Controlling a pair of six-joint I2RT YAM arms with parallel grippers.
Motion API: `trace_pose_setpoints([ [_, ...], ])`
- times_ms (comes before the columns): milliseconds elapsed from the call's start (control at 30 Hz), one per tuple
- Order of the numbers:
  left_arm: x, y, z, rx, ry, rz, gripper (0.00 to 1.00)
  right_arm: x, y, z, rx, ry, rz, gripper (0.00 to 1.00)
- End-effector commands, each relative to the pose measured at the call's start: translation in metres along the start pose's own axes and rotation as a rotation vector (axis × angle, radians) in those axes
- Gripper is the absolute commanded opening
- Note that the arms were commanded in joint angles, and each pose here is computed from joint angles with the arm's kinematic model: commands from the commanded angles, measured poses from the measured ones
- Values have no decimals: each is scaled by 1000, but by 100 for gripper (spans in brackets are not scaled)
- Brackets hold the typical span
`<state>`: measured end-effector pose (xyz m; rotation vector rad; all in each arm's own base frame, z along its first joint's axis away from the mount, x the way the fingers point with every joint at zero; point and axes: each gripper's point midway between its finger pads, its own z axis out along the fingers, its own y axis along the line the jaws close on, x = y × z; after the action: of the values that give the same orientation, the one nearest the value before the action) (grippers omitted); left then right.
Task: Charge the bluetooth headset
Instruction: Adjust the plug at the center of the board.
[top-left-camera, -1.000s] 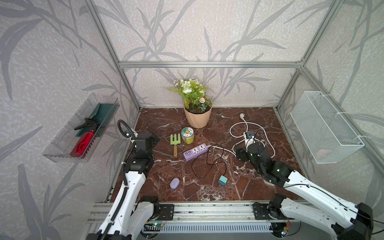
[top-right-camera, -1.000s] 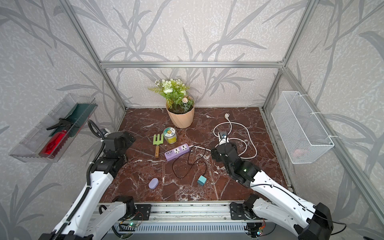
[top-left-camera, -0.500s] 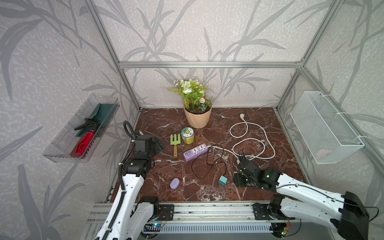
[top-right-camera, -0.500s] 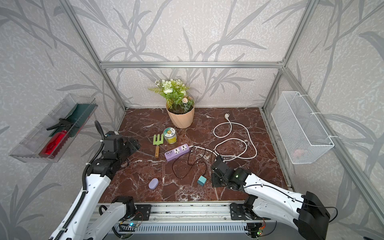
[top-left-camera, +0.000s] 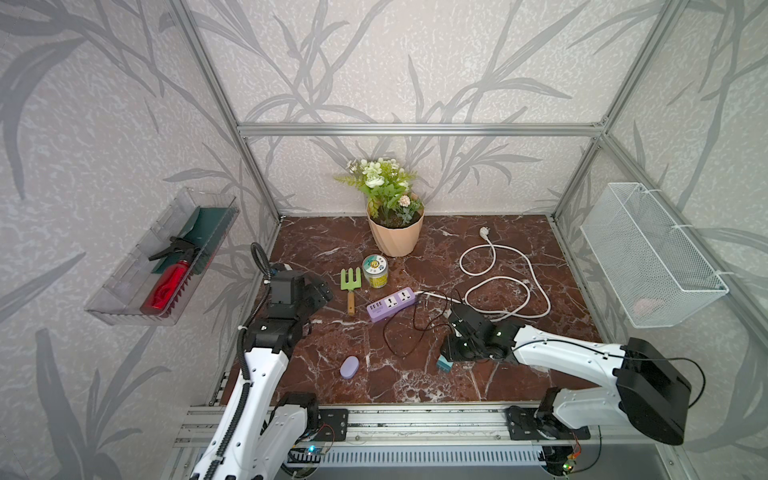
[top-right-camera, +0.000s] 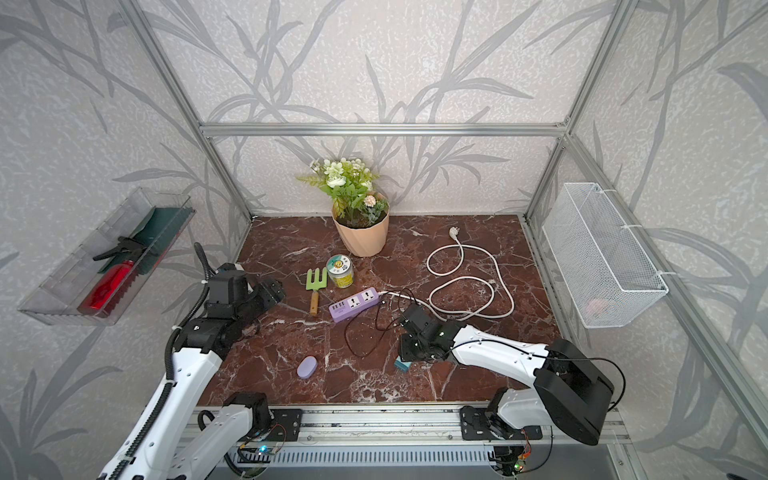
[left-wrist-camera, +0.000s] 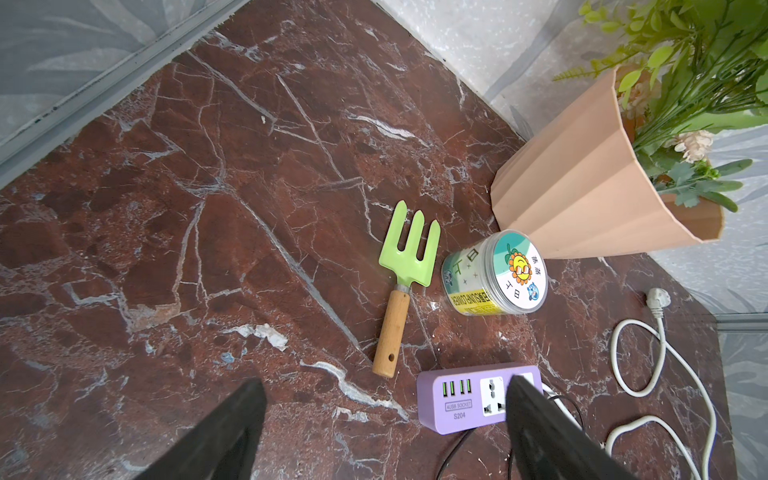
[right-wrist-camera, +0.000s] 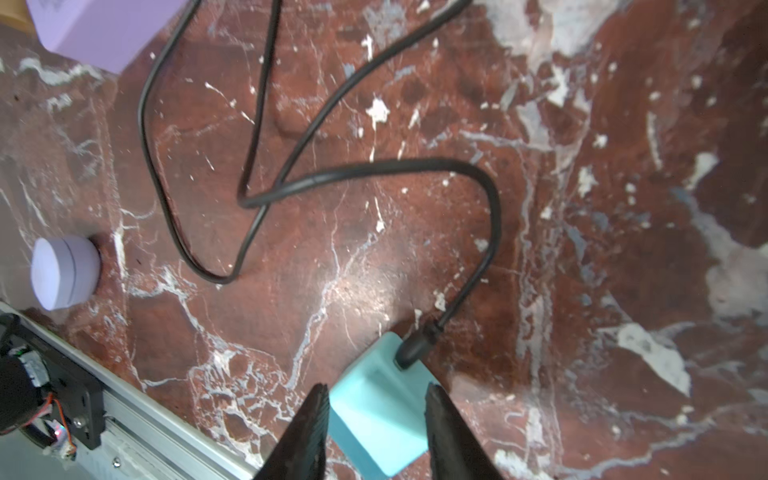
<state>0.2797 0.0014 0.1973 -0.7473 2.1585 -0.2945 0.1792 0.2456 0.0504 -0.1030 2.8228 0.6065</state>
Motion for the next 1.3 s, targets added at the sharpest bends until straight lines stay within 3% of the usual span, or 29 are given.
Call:
trace_pose_setpoints([
  [0, 7, 3, 5, -3, 22, 12, 90, -14, 2, 0, 26, -51, 44, 40],
  [433, 10, -2, 7, 21, 40, 14, 90, -23, -15, 16, 167, -33, 103, 30],
  [633, 11, -2, 6, 29, 36, 17, 90, -21, -16, 7, 142, -52, 121, 40],
  [1100, 17, -1, 8, 36, 55, 9, 90, -5, -29, 11, 173, -2, 175, 43],
  [1267, 24, 2, 6, 32, 79, 15, 91, 6, -27, -1, 134, 15, 201, 67],
])
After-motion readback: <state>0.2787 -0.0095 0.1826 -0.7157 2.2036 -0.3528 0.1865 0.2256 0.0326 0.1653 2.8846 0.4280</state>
